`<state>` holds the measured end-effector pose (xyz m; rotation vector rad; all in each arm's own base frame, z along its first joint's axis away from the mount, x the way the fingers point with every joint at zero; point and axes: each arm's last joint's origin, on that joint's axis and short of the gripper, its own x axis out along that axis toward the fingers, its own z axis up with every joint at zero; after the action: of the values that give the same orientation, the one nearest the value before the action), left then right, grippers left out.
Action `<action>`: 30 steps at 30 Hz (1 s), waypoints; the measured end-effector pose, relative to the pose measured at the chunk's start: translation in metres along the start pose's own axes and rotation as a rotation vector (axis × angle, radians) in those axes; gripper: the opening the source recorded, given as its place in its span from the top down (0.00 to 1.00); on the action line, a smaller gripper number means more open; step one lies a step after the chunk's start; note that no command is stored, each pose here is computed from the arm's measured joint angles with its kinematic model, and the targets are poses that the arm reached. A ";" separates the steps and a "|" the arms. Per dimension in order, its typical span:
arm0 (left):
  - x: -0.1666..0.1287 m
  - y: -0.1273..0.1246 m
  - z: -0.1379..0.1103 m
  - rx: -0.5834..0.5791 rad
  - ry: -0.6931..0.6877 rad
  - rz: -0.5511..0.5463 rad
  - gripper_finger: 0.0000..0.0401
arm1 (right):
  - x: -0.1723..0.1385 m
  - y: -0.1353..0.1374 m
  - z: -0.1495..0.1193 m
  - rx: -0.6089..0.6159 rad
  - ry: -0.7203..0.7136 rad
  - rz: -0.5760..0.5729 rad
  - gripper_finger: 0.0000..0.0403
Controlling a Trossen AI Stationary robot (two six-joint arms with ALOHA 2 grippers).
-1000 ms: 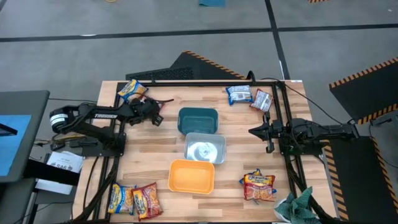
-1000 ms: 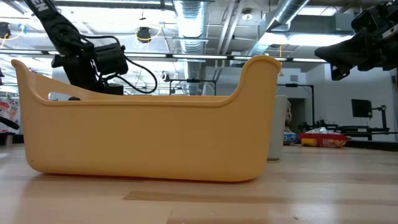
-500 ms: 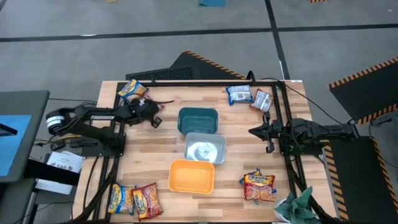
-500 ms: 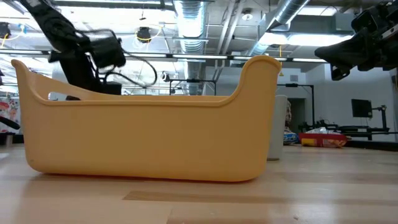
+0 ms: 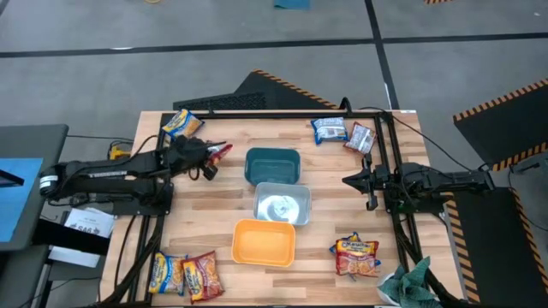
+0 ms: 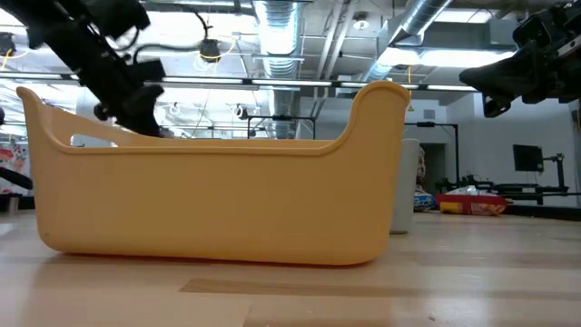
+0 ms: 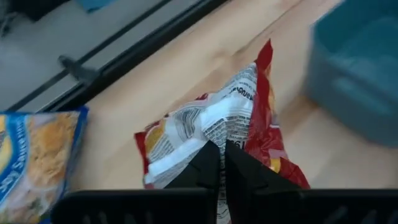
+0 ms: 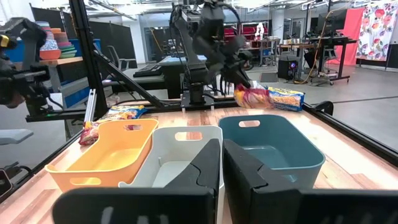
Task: Sort Maruchan noodles
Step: Put the top left red noodle pack into the blue bin
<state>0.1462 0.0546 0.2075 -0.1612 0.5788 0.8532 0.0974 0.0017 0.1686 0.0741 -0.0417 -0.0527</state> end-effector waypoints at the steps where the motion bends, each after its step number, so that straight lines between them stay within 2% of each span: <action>1: -0.004 -0.002 0.001 -0.003 -0.018 -0.021 1.00 | 0.000 0.000 0.000 0.000 0.000 0.000 0.89; 11: -0.031 -0.035 0.010 0.068 -0.216 -0.288 1.00 | 0.000 0.000 0.000 0.000 0.000 0.000 0.89; 16: -0.039 -0.049 0.027 0.138 -0.275 -0.322 1.00 | 0.000 0.000 0.000 0.000 0.000 0.000 0.89; 24: -0.030 -0.085 0.067 0.376 -0.312 -0.291 1.00 | 0.000 0.000 0.000 0.000 0.000 0.000 0.89; 30: -0.003 -0.118 0.068 0.615 -0.338 -0.329 1.00 | 0.000 0.000 0.000 0.000 0.000 0.000 0.89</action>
<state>0.2611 -0.0003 0.2557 0.4327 0.4557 0.3436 0.0974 0.0017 0.1685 0.0740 -0.0417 -0.0529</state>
